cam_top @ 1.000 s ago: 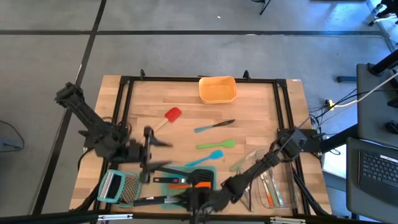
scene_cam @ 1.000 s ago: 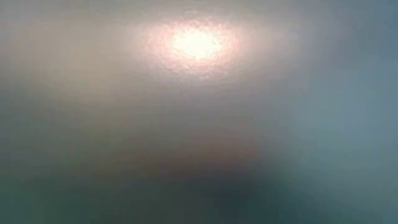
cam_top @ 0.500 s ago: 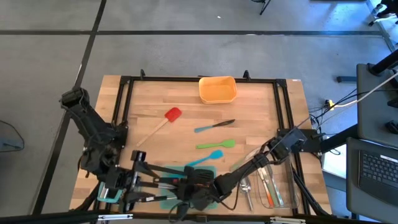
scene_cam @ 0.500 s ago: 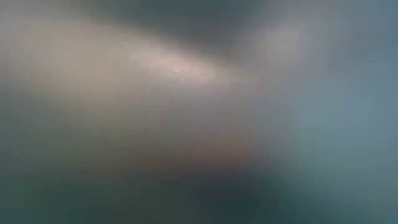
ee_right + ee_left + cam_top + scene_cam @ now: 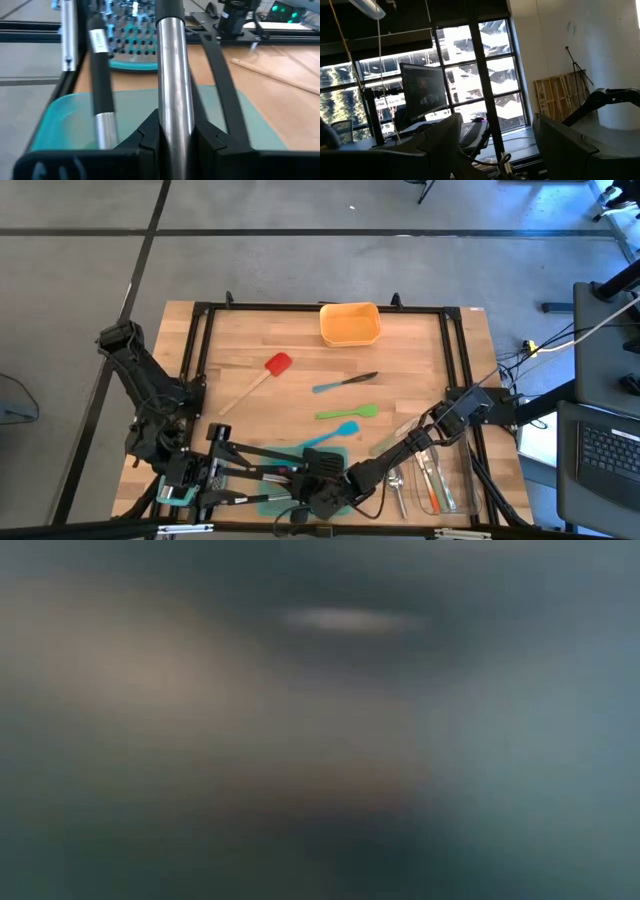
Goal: Pick & Place Kitchen Items
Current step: Put the black spatula into the blue bin
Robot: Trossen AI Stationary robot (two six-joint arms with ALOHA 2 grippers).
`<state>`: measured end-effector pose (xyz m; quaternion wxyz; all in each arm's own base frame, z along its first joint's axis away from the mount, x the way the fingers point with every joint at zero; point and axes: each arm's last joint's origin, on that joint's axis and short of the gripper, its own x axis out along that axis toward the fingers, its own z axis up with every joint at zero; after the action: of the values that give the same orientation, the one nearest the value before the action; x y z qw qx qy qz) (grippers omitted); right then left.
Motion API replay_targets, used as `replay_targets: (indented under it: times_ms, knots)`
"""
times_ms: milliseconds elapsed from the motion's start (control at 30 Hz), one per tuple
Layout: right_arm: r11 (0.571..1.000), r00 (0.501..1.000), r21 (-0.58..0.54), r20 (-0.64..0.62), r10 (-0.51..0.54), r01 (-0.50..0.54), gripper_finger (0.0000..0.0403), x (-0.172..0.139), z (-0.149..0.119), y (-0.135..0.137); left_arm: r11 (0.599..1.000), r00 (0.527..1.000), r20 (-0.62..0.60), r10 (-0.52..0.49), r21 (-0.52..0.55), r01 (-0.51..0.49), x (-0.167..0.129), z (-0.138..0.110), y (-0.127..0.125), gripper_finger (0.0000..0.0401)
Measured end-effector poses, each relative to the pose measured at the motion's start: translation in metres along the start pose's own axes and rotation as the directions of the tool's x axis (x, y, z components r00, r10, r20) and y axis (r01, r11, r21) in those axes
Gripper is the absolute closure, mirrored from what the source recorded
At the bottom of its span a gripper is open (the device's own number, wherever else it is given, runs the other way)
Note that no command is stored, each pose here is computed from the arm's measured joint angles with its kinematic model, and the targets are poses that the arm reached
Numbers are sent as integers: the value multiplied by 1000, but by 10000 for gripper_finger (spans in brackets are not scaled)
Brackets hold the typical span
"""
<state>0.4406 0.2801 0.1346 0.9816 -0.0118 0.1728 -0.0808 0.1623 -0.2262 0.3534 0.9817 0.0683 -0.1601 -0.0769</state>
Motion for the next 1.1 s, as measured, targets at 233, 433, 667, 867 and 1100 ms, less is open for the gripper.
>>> replay_targets:
  times_ms: [233, 433, 667, 867, 1100]
  knots:
    - [999, 999, -1, -10, 33, -33, 337, 0, 0, 1, 1000, 1000, -3, 4, 12, -4, 0, 0, 0, 159]
    - [1000, 999, -2, -40, 24, -25, 337, 0, -14, -2, 1000, 1000, -4, 4, 19, -4, 0, 0, 0, 159]
    - [999, 998, 25, -50, 26, -25, 337, 1, -17, -6, 999, 1000, -7, 3, 41, -3, 0, 0, 0, 159]
    - [1000, 998, 9, -59, 28, -27, 337, 1, -18, -6, 998, 999, -21, 30, 64, -29, 0, -1, 1, 159]
    - [1000, 997, 20, -68, 24, -23, 336, 1, -19, -7, 997, 999, -22, 34, 68, -32, 1, -1, 1, 159]
